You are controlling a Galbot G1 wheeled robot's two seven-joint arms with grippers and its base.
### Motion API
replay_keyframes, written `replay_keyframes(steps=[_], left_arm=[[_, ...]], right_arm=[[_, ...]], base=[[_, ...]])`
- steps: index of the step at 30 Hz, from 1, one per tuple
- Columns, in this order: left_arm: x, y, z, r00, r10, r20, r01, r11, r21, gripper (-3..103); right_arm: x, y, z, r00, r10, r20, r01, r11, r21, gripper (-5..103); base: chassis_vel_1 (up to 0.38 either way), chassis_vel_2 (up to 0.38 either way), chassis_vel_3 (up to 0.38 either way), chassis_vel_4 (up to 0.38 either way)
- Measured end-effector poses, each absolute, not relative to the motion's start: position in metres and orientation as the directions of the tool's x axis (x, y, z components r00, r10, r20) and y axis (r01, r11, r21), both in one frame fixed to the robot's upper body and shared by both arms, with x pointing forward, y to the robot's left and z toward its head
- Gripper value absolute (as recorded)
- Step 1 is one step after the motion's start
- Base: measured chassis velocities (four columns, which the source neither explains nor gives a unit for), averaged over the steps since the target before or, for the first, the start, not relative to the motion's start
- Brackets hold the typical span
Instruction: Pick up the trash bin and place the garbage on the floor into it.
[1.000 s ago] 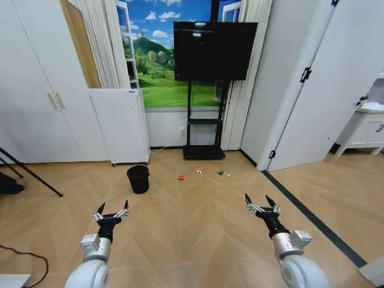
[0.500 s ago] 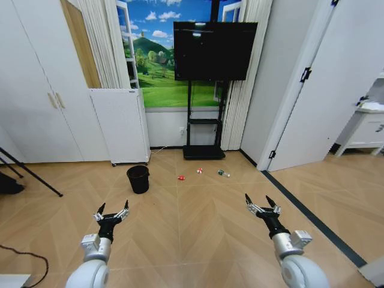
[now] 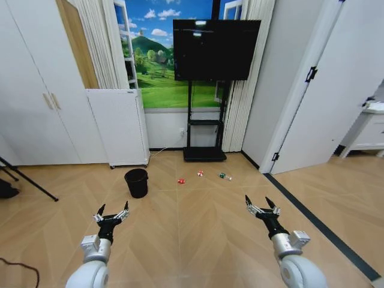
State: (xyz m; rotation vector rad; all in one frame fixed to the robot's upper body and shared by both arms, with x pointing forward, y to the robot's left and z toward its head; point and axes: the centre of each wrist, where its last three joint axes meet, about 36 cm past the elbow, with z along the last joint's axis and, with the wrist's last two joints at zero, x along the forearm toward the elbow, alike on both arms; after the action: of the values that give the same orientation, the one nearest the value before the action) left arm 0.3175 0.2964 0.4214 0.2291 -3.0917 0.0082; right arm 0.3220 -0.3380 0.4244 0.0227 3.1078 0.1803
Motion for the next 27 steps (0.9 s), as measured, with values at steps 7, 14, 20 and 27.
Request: replay_keyframes(steps=[7,14,20,27], left_arm=[[0.3178,0.296,0.4214,-0.988,-0.146,0.041,-0.146,0.989,-0.003,100],[0.3173,0.2968,0.4213,-0.988,-0.148,0.042,-0.148,0.989,-0.002,100],[0.3166,0.2972,0.422,-0.988,-0.149,0.041,-0.149,0.989,-0.002,100],[0.3162,0.2967,0.4216,-0.988,-0.15,0.042,-0.15,0.989,-0.004,100]], right_arm=[[0.3218,-0.3389,0.4247,-0.999,0.016,-0.03,0.012,0.993,0.115,100],[0.3219,-0.3387,0.4245,-0.999,0.013,-0.03,0.01,0.993,0.116,100],[0.3222,-0.3392,0.4252,-0.999,0.008,-0.033,0.005,0.993,0.116,100],[0.3219,-0.3399,0.4256,-0.999,0.006,-0.035,0.002,0.993,0.115,100]], base=[[-0.27,0.273,0.282,-0.29],[-0.338,0.329,0.338,-0.334],[-0.368,0.369,0.356,-0.357],[-0.342,0.354,0.344,-0.345]])
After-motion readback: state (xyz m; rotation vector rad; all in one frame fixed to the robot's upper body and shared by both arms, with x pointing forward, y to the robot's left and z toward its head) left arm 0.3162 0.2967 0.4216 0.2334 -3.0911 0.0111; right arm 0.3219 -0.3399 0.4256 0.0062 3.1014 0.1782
